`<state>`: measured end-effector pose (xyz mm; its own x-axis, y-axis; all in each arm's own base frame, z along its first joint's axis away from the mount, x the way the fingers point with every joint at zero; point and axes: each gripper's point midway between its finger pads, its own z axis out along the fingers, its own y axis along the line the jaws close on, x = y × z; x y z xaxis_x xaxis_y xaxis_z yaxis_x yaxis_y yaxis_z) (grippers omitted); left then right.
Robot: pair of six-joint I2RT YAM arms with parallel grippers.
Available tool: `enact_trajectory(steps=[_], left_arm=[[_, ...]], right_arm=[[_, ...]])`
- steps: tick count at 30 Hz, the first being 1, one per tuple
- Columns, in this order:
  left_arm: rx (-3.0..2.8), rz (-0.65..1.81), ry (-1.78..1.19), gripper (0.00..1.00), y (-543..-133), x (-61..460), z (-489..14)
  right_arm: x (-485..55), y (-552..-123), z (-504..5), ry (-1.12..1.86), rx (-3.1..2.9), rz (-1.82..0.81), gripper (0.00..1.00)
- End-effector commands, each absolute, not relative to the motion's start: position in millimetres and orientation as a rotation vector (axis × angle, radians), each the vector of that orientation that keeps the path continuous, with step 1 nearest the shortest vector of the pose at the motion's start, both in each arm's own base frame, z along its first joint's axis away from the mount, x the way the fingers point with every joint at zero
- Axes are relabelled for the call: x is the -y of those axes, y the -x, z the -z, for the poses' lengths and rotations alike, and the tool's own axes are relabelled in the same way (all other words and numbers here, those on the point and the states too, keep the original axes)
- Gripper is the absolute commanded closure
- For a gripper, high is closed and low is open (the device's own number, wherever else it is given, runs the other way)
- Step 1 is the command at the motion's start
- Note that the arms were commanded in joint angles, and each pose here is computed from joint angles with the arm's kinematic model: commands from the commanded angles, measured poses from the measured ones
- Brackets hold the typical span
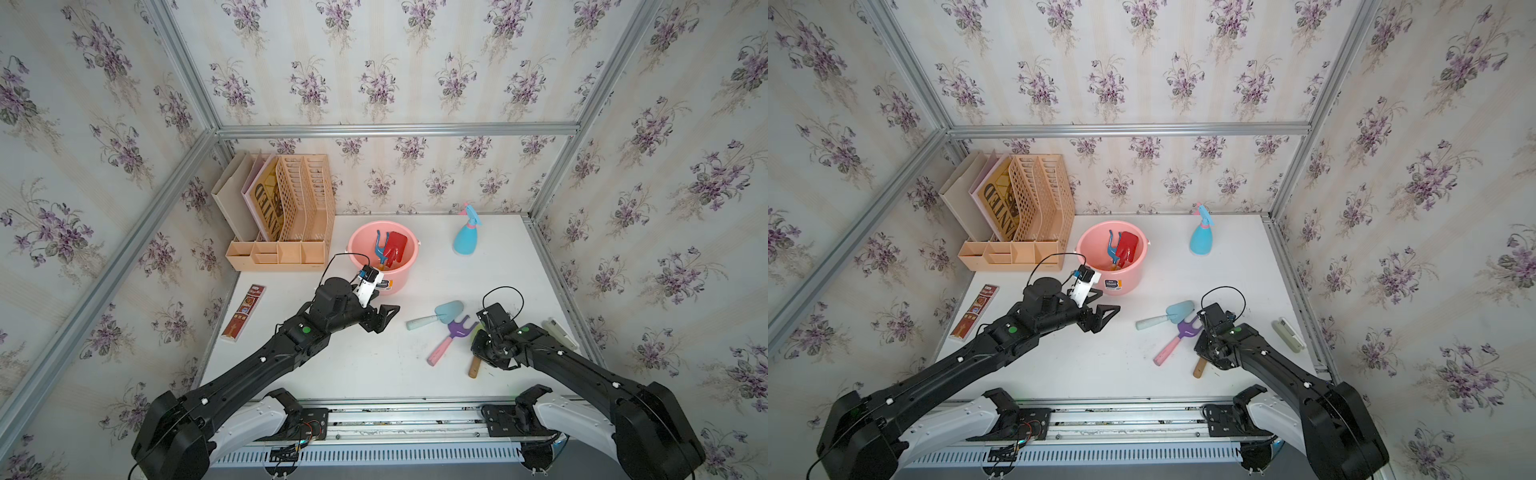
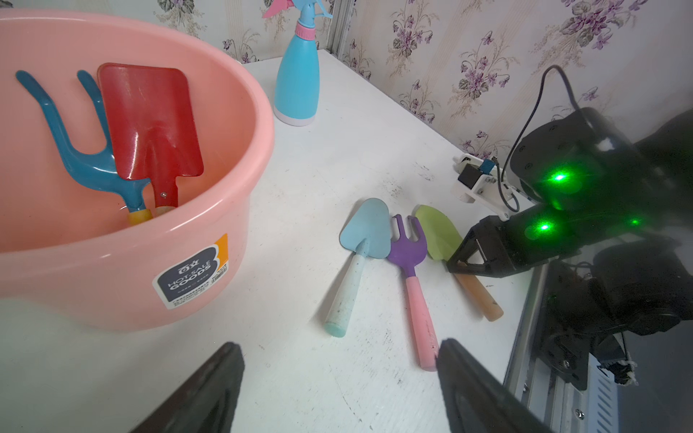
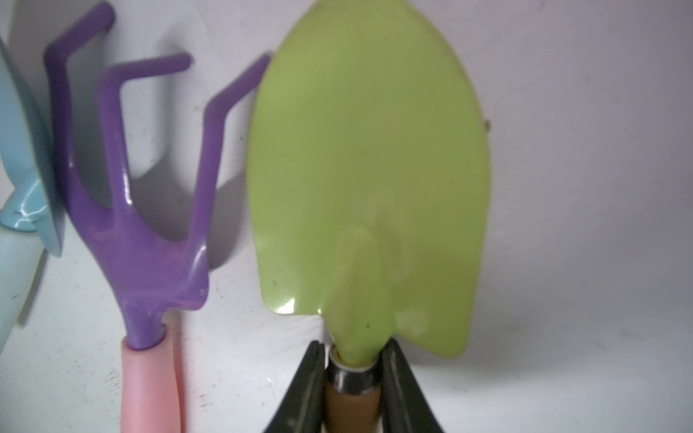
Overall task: Organize the gardening tools
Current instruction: Pick up the gardening tool from the center of the board.
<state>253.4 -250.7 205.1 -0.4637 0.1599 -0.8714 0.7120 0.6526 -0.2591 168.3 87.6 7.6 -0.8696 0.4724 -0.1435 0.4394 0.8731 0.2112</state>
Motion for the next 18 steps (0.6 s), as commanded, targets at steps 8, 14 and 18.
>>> enact_trajectory(steps=[8, 14, 18], left_arm=[[-1.976, 0.763, -0.678, 0.15, -256, 250, -210], [-1.987, 0.744, -0.676, 0.15, -259, 249, -208], [-2.016, 0.728, -0.651, 0.15, -262, 243, -201]], right_arm=[[-64, -166, -36, -0.737, -2.742, -0.164, 1.0], [-60, -174, -66, -0.765, -2.62, -0.225, 1.0], [-62, -186, -91, -0.737, -2.523, -0.291, 1.0]])
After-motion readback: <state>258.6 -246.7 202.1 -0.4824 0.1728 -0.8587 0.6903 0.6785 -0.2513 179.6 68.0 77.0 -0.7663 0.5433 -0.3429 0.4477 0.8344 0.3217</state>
